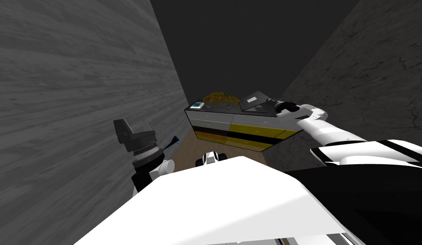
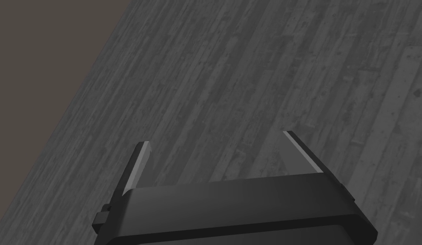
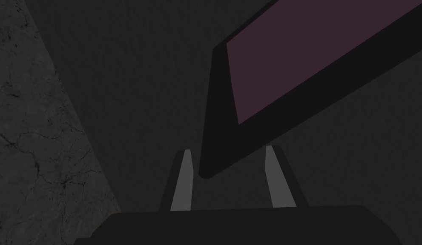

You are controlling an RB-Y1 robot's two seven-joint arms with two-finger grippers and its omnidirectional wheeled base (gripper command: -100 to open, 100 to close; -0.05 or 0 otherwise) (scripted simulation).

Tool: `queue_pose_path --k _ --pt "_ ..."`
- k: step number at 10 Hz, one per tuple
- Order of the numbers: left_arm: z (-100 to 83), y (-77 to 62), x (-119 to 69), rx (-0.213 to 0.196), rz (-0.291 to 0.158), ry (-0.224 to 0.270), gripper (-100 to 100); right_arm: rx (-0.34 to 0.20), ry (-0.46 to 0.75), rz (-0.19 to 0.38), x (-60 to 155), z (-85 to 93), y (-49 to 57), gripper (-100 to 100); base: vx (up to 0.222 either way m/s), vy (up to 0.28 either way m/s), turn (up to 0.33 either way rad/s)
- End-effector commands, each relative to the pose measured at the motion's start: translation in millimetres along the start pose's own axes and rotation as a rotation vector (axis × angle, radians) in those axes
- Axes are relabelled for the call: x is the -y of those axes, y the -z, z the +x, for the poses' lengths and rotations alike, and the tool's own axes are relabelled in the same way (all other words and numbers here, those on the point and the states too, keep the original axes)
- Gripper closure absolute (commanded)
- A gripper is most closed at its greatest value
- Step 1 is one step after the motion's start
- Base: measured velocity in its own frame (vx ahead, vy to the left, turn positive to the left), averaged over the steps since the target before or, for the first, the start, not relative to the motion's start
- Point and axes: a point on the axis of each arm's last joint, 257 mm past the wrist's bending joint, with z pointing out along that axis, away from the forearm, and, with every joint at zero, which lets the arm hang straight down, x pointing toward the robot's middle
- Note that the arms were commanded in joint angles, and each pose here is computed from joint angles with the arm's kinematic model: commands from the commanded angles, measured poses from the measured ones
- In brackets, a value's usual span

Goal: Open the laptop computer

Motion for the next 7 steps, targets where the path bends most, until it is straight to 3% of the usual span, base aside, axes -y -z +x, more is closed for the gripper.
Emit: queue_pose_path --k 1,2,7 --pt "0.0 0.0 0.0 0.0 0.0 0.0 0 -0.025 -0.114 -0.003 -5 35.8 -1.1 100 -0.035 -0.06 0.03" --pt "0.0 0.0 0.0 0.0 0.0 0.0 0 -0.009 -0.084 0.008 -2 1.0 -3.5 -100 -0.037 -0.032 0.009" --pt "0.0 0.0 0.0 0.0 0.0 0.0 0 -0.008 -0.079 0.017 -5 -39.8 -4.7 -100 -0.014 -0.003 0.006"
